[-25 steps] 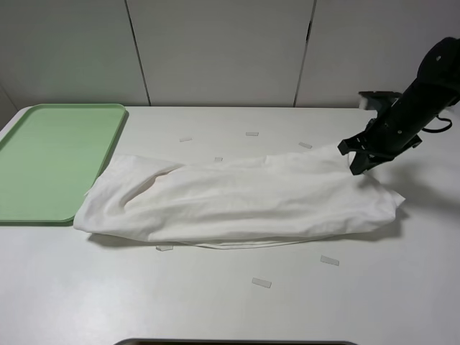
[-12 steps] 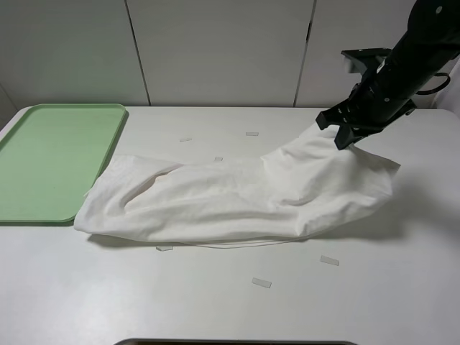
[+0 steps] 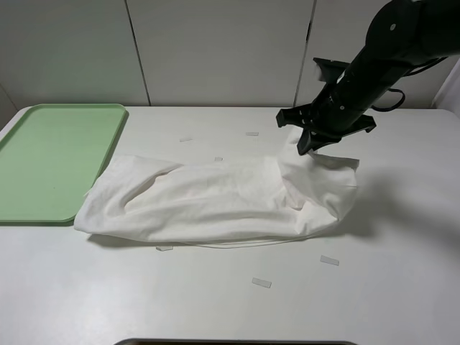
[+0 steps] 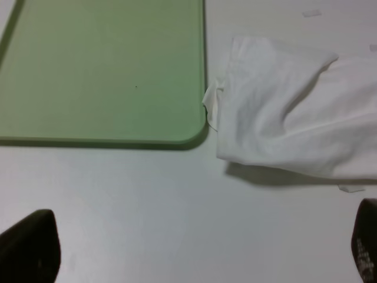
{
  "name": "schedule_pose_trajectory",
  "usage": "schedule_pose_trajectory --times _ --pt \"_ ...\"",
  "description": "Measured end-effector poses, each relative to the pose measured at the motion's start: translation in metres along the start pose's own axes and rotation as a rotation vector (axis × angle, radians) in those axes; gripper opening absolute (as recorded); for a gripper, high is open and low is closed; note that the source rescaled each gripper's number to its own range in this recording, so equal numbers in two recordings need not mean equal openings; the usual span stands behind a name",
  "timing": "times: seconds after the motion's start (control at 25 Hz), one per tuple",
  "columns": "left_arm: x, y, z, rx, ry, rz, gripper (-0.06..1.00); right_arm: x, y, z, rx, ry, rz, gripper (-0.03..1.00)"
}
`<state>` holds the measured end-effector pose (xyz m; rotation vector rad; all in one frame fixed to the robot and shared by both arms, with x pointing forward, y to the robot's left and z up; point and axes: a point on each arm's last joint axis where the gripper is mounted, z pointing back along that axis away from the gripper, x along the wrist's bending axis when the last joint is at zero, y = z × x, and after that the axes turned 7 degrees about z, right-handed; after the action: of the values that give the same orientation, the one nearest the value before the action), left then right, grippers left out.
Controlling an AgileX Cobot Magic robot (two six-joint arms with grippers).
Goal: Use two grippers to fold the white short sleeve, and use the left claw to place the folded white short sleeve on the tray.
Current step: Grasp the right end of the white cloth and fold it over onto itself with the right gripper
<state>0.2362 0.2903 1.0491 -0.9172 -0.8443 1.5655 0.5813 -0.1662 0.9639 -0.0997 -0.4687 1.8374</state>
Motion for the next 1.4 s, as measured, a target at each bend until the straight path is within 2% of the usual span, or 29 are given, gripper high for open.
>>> schedule_pose_trajectory --times 0.28,0.44,0.6,0.84,0.92,1.0,1.08,1.12,1.2,1.28,1.4 --pt "0.0 0.0 0.0 0.0 0.0 0.0 1.0 0.032 -0.009 -0.025 0.02 -0.063 0.0 0.0" --pt "0.0 0.0 0.0 0.0 0.0 0.0 1.0 0.041 -0.014 -0.032 0.019 -0.086 -0.005 0.0" --pt "0.0 0.0 0.0 0.0 -0.003 -0.002 1.0 0.041 -0.014 -0.049 0.044 -0.096 -0.031 0.0" --pt "0.001 0.0 0.0 0.0 -0.007 -0.004 1.0 0.042 -0.014 -0.05 0.052 -0.1 -0.031 0.0" --pt "0.001 0.0 0.0 0.0 -0.007 -0.004 1.0 0.042 -0.014 -0.05 0.052 -0.106 -0.013 0.04" --pt "0.001 0.0 0.0 0.0 -0.007 -0.004 1.0 0.043 -0.014 -0.05 0.055 -0.121 0.018 0.15" --pt "0.001 0.0 0.0 0.0 -0.007 -0.004 1.0 0.051 -0.012 -0.048 0.075 -0.182 0.074 0.43" --pt "0.001 0.0 0.0 0.0 -0.007 -0.004 1.0 0.058 -0.01 -0.047 0.085 -0.241 0.103 0.54" --pt "0.001 0.0 0.0 0.0 -0.007 -0.004 1.0 0.073 -0.007 -0.044 0.096 -0.378 0.156 0.61" --pt "0.001 0.0 0.0 0.0 -0.007 -0.004 1.0 0.088 -0.005 -0.038 0.092 -0.528 0.228 0.63" --pt "0.001 0.0 0.0 0.0 -0.007 -0.004 1.0 0.1 -0.001 -0.03 0.078 -0.683 0.361 0.63"
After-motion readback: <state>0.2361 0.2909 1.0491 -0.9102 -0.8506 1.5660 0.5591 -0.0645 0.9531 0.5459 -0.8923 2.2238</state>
